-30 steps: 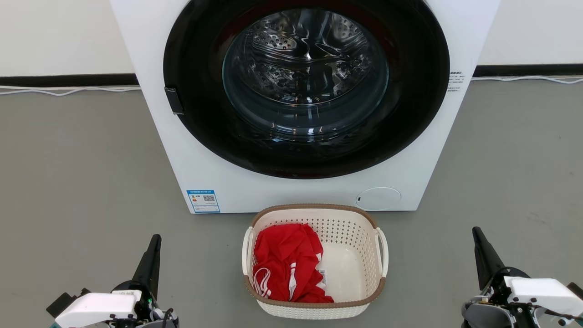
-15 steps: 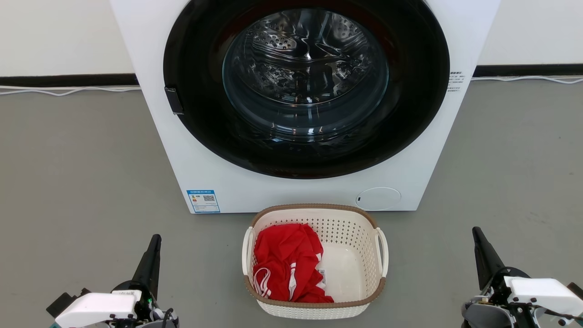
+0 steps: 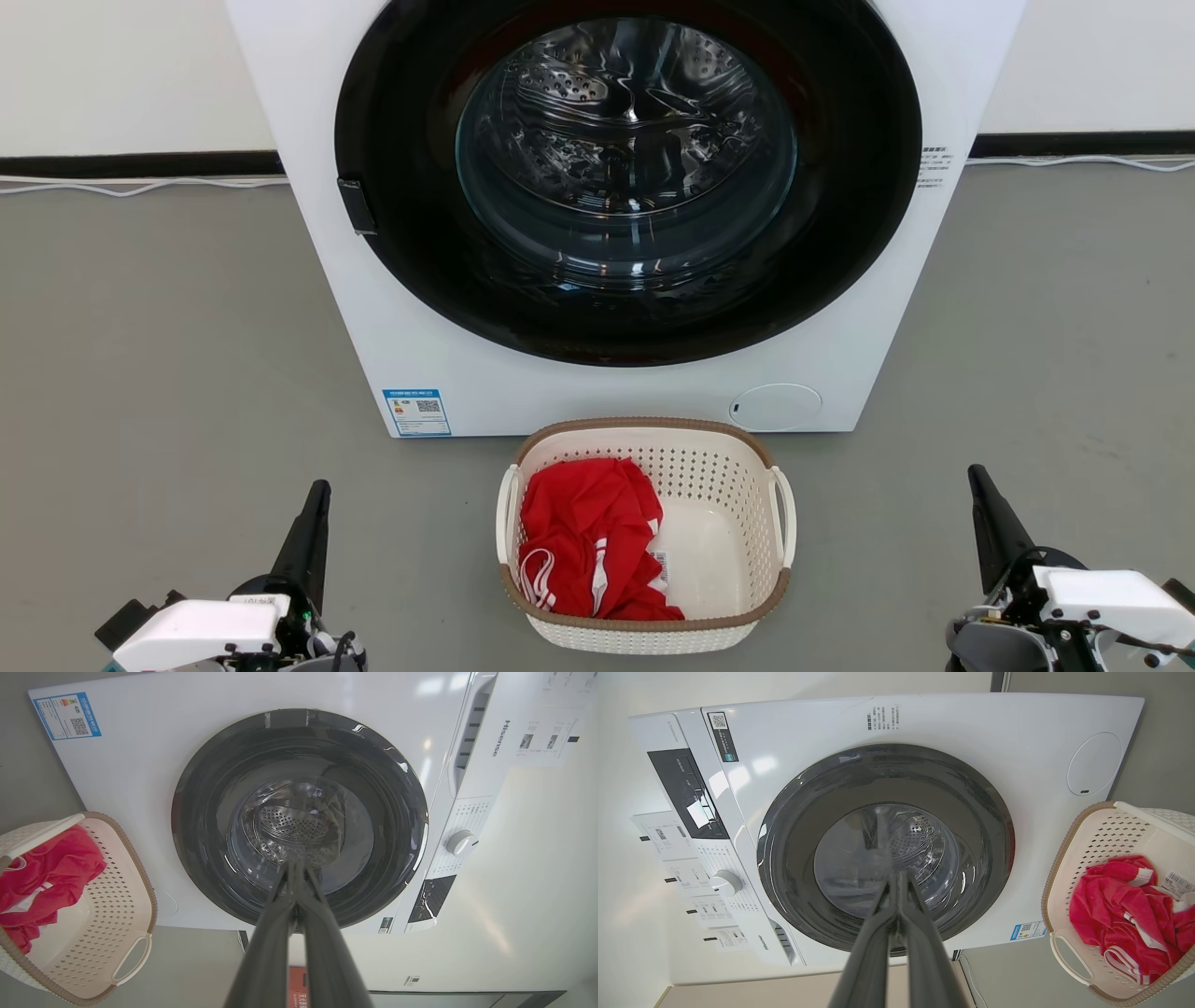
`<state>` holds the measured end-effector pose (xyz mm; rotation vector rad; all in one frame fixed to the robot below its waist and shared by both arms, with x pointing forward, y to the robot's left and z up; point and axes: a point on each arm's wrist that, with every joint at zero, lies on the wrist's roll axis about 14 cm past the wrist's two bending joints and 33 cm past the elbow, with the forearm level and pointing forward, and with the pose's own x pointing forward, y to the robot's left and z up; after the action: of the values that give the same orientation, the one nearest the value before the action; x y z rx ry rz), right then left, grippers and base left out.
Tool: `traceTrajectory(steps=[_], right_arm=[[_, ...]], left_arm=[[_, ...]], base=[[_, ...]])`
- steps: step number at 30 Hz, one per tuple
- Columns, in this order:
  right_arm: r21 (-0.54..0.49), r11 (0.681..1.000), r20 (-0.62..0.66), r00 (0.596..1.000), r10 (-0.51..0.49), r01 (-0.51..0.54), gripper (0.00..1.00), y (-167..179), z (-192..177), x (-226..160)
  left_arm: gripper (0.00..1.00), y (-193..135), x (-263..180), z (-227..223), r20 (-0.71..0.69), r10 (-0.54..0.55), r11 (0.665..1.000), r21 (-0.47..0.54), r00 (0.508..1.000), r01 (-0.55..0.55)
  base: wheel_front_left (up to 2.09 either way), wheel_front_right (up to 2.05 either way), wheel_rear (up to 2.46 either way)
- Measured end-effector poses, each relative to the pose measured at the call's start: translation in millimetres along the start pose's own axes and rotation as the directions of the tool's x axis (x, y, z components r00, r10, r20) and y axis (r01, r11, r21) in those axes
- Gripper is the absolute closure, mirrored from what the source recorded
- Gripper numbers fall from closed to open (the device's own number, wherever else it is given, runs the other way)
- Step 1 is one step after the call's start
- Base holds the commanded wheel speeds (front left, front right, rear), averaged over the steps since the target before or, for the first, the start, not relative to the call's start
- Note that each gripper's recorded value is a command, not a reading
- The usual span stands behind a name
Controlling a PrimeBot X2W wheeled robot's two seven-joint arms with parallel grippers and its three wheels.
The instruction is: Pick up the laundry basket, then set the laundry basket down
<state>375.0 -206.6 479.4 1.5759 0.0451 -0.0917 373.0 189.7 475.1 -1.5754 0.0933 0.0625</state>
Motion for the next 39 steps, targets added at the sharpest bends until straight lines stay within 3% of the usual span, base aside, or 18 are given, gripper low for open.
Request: traceTrajectory(steps=[39], right_arm=[[0.000,1.000,0.000,1.000,0.000,0.000,1.00,0.1,0.0,0.1]], left_arm=[[1.00,-0.1,0.0,0.0,0.000,0.000,1.000,0.000,1.000,0.000]], base=[[0.00,0.00,0.00]])
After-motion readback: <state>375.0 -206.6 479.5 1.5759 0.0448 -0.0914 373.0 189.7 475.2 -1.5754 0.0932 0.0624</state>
